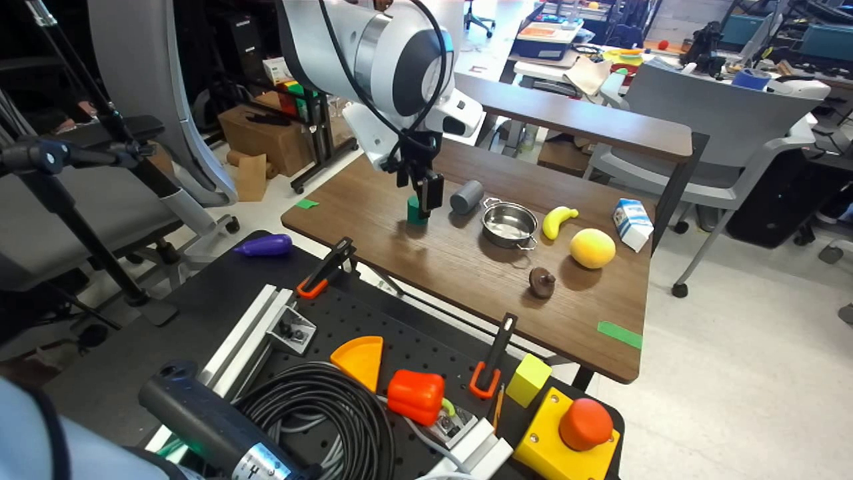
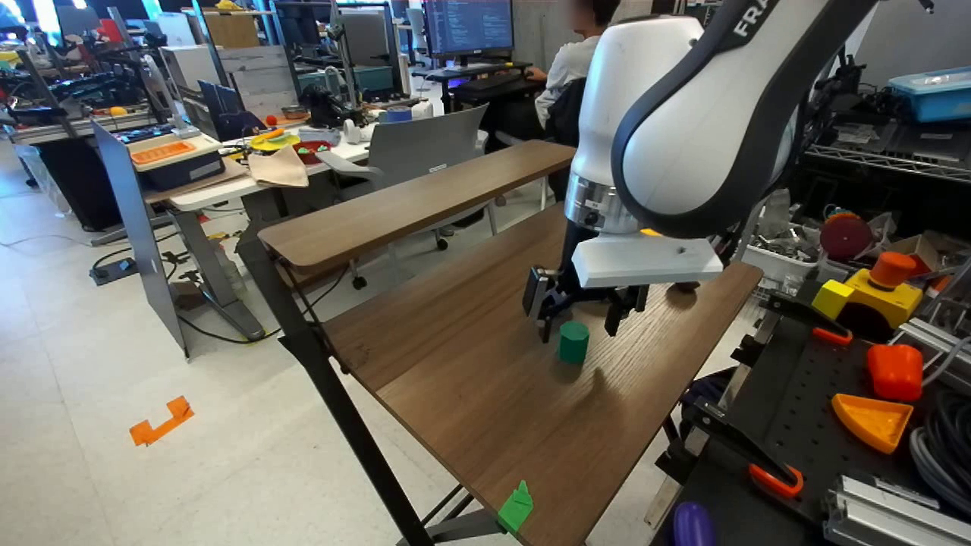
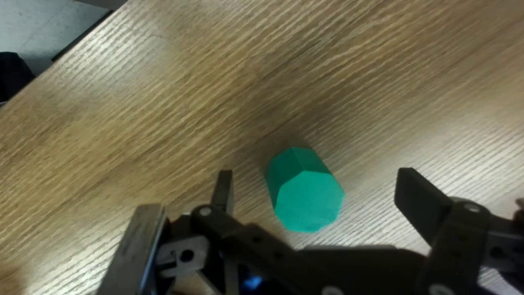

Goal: Pick up the green object and put it in the bowl

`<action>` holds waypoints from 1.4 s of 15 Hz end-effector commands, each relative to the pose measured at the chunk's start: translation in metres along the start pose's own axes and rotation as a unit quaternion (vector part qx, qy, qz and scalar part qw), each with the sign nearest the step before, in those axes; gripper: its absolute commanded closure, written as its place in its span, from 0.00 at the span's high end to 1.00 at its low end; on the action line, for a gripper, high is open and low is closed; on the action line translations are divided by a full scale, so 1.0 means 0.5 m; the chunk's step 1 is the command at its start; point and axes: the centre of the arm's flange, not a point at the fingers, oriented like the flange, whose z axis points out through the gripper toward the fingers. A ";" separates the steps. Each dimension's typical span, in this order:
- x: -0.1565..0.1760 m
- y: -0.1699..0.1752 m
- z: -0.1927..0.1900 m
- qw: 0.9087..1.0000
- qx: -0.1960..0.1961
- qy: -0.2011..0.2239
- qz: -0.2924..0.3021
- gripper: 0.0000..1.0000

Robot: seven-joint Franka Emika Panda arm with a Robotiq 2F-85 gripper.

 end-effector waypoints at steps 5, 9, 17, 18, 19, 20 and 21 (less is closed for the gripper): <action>0.027 -0.029 0.037 1.000 -0.018 0.002 0.009 1.00; 0.029 -0.030 0.044 1.000 -0.022 0.003 0.008 0.65; 0.004 -0.014 -0.002 0.999 -0.027 0.015 0.009 0.17; -0.004 -0.005 -0.020 0.999 -0.028 0.020 0.012 0.17; -0.011 0.004 -0.036 0.999 -0.030 0.024 0.015 0.17; -0.017 0.017 -0.054 0.999 -0.033 0.034 0.020 0.17; -0.021 0.030 -0.070 0.998 -0.036 0.043 0.028 0.17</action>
